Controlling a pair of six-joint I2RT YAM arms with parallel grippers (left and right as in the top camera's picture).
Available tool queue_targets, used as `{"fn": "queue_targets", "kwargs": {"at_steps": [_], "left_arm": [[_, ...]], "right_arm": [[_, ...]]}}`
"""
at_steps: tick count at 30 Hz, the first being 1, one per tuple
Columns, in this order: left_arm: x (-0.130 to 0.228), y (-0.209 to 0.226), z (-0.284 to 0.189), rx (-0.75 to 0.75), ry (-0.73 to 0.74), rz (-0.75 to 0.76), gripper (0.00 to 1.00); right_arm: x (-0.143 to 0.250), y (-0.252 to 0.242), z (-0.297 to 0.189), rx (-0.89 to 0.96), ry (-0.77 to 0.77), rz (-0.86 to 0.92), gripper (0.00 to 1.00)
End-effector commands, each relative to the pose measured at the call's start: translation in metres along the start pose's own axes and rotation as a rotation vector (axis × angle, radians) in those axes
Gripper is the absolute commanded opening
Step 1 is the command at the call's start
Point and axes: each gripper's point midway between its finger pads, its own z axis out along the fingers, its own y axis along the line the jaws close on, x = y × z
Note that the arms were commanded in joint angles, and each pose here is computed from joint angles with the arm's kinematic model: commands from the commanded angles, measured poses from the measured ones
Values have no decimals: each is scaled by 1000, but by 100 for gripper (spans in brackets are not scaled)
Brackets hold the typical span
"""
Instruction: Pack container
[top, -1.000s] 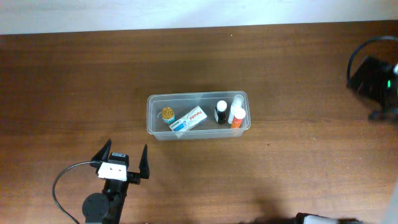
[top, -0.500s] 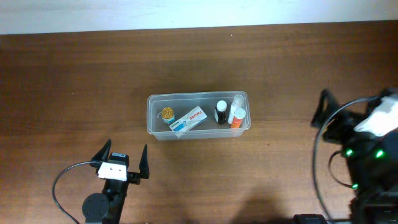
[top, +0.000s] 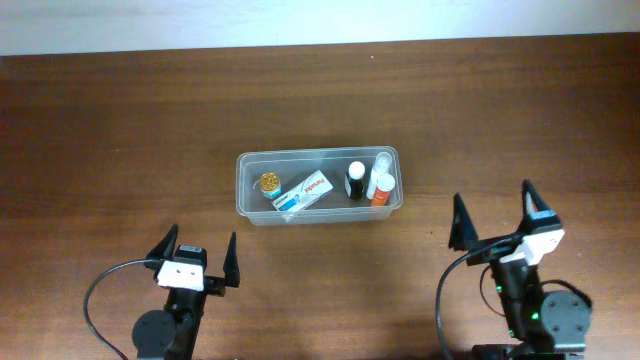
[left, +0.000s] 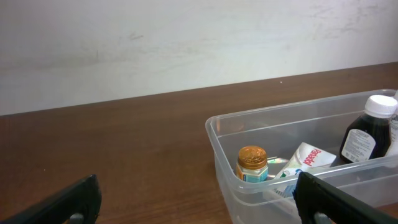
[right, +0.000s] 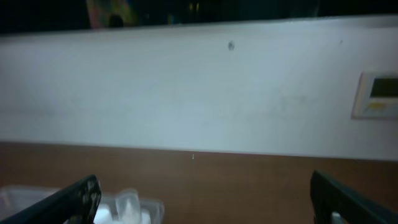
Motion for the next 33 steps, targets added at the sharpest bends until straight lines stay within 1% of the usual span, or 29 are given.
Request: {"fn": "queue_targets", "kwargs": {"at_steps": [1, 4, 7, 17, 21, 33], "left_arm": [[0, 1, 0, -7, -1, 16, 99], [1, 1, 0, -7, -1, 16, 99], [1, 1, 0, -7, -1, 16, 99], [1, 1, 0, -7, -1, 16, 99], [1, 1, 0, -7, -1, 16, 99], [1, 1, 0, -7, -1, 16, 99]], "right_arm": [[27, 5, -3, -28, 20, -60, 98], [44, 4, -5, -30, 40, -125, 98], [58, 4, -7, -31, 65, -154, 98], [87, 2, -12, -21, 92, -151, 98], [104, 2, -15, -25, 163, -137, 98], [105, 7, -14, -38, 163, -138, 98]]}}
